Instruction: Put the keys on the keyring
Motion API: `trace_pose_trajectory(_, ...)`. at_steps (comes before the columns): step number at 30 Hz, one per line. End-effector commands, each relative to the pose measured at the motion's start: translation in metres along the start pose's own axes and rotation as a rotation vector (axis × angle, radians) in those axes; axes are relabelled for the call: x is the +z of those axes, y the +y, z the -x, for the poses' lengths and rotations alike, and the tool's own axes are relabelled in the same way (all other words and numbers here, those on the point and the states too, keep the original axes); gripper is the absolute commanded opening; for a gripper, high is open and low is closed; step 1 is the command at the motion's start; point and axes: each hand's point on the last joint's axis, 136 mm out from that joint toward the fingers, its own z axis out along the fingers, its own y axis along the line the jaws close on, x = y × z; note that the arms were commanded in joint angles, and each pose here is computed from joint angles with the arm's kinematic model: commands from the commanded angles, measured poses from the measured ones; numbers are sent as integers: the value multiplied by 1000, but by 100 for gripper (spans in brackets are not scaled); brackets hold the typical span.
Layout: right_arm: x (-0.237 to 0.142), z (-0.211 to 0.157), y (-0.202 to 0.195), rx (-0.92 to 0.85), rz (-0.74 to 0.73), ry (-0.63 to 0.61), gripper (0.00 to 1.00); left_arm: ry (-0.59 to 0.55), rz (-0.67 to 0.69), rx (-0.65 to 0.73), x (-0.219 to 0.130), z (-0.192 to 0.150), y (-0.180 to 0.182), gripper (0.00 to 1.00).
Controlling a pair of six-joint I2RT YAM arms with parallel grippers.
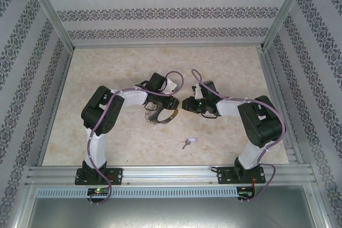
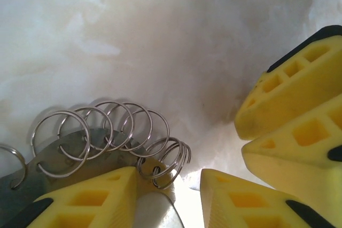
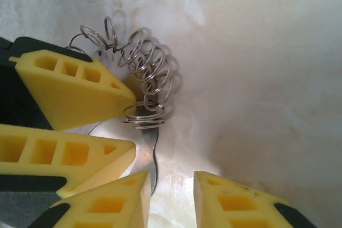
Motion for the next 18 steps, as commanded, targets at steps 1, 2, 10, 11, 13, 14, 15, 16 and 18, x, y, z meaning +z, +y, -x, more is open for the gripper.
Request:
trace_pose_trajectory(1, 2, 3, 7, -13, 17, -4, 32, -67, 43, 33, -11, 11, -3, 38)
trace_pose_trajectory(2, 2, 4, 7, -14, 17, -6, 32, -75, 47, 35, -13, 12, -3, 37)
trace_pose_trajectory(10, -1, 3, 7, -14, 20, -11, 33, -82, 44, 36, -15, 10, -4, 37)
trace_pose_trajectory(11, -1, 3, 7, -15, 20, -11, 33, -83, 40, 36, -14, 11, -5, 37)
trace_pose_trajectory(13, -2, 3, 7, -14, 20, -12, 34, -82, 35, 35, -13, 11, -6, 37)
trace_pose_trajectory(14, -2, 3, 7, -15, 20, -12, 34, -82, 35, 35, -13, 10, -6, 37)
trace_pose_trajectory(15, -2, 2, 6, -14, 19, -12, 34, -76, 32, 34, -12, 9, -6, 36)
trace_pose_trajectory(16, -3, 3, 6, -14, 19, -14, 33, -77, 32, 34, -12, 9, -6, 36)
trace_pose_trajectory(18, -3, 3, 5, -12, 20, -15, 34, -71, 28, 34, -10, 8, -7, 36)
